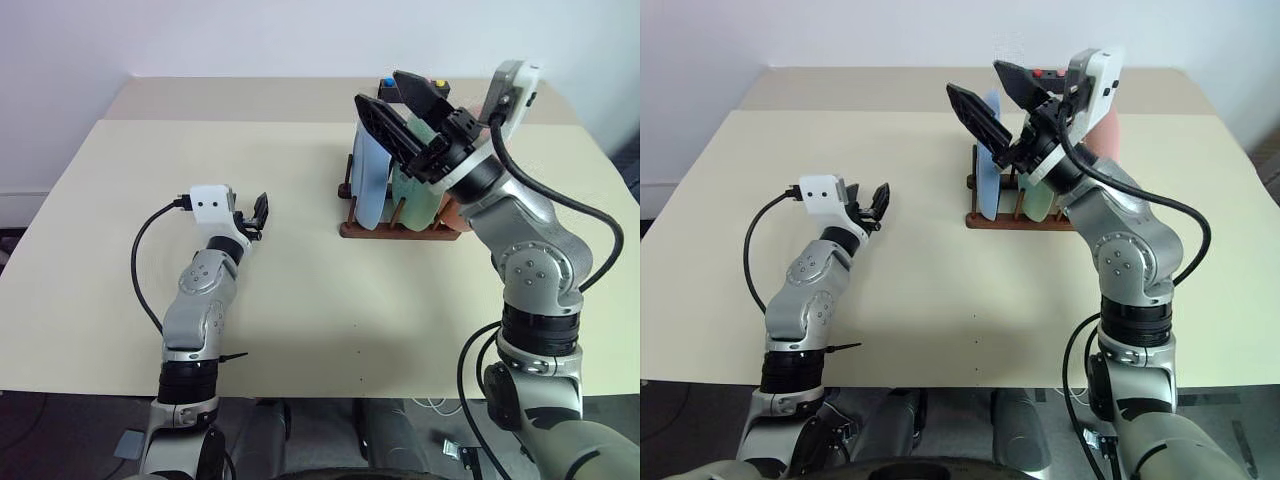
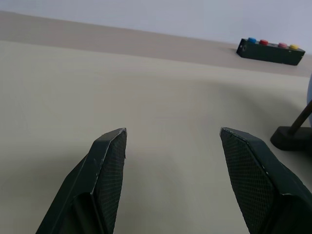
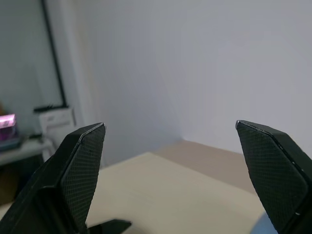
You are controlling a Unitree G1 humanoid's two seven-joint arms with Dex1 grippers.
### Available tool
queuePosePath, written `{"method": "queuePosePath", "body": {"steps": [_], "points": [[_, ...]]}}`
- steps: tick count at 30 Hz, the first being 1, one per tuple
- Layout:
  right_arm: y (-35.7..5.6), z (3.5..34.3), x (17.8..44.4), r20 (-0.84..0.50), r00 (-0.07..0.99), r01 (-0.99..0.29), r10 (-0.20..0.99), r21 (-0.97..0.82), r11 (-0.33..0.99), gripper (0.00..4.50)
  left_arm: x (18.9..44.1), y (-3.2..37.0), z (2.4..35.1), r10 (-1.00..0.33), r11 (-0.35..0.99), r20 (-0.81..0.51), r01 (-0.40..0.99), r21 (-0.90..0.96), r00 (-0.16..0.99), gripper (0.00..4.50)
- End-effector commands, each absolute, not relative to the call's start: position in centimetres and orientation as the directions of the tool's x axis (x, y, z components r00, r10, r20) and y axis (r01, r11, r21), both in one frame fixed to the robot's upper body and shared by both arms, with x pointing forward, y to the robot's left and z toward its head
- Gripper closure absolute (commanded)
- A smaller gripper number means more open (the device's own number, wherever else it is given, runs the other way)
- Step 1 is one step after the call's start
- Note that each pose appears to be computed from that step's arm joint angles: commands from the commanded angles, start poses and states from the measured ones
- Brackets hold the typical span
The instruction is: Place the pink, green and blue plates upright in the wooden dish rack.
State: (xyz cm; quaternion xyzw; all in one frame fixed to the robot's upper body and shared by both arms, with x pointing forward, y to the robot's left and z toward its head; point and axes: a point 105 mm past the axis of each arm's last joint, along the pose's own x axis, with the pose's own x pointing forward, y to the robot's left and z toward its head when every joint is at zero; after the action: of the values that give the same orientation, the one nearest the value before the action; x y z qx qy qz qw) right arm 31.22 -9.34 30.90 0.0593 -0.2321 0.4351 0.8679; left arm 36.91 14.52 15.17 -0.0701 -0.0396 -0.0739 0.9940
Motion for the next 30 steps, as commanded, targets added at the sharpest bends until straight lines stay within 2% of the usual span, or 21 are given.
{"method": "queuePosePath", "body": {"steps": [1,18,19,20,21,22,30], "points": [[-9.8,32.5,29.4,0.502,0.447,-0.764,0.741,-0.218,0.608,0.16,36.9,14.5,16.6,-0.149,0.979,0.145,0.167,-0.116,0.978,1.37],[-9.9,32.5,29.3,0.503,0.442,-0.763,0.743,-0.225,0.606,0.16,36.9,14.5,16.6,-0.150,0.979,0.146,0.168,-0.115,0.978,1.37],[-13.8,31.9,29.6,0.478,0.527,-0.691,0.703,-0.240,0.682,0.16,37.0,14.8,16.4,-0.159,0.981,0.141,0.172,-0.089,0.977,1.37],[-19.6,29.1,29.0,0.414,0.668,-0.586,0.619,-0.220,0.780,0.16,37.7,14.2,16.0,-0.203,0.976,0.126,0.211,-0.049,0.971,1.37],[-23.4,27.5,27.9,0.353,0.752,-0.511,0.557,-0.222,0.830,0.16,38.2,13.8,15.6,-0.236,0.970,0.114,0.240,-0.021,0.965,1.37],[-25.3,26.6,26.9,0.311,0.794,-0.471,0.522,-0.228,0.852,0.16,38.5,13.5,15.4,-0.258,0.966,0.107,0.260,-0.004,0.960,1.37],[-25.3,26.1,26.8,0.289,0.791,-0.487,0.539,-0.235,0.841,0.16,39.0,13.6,15.3,-0.265,0.964,0.127,0.267,-0.001,0.956,1.37]]}}
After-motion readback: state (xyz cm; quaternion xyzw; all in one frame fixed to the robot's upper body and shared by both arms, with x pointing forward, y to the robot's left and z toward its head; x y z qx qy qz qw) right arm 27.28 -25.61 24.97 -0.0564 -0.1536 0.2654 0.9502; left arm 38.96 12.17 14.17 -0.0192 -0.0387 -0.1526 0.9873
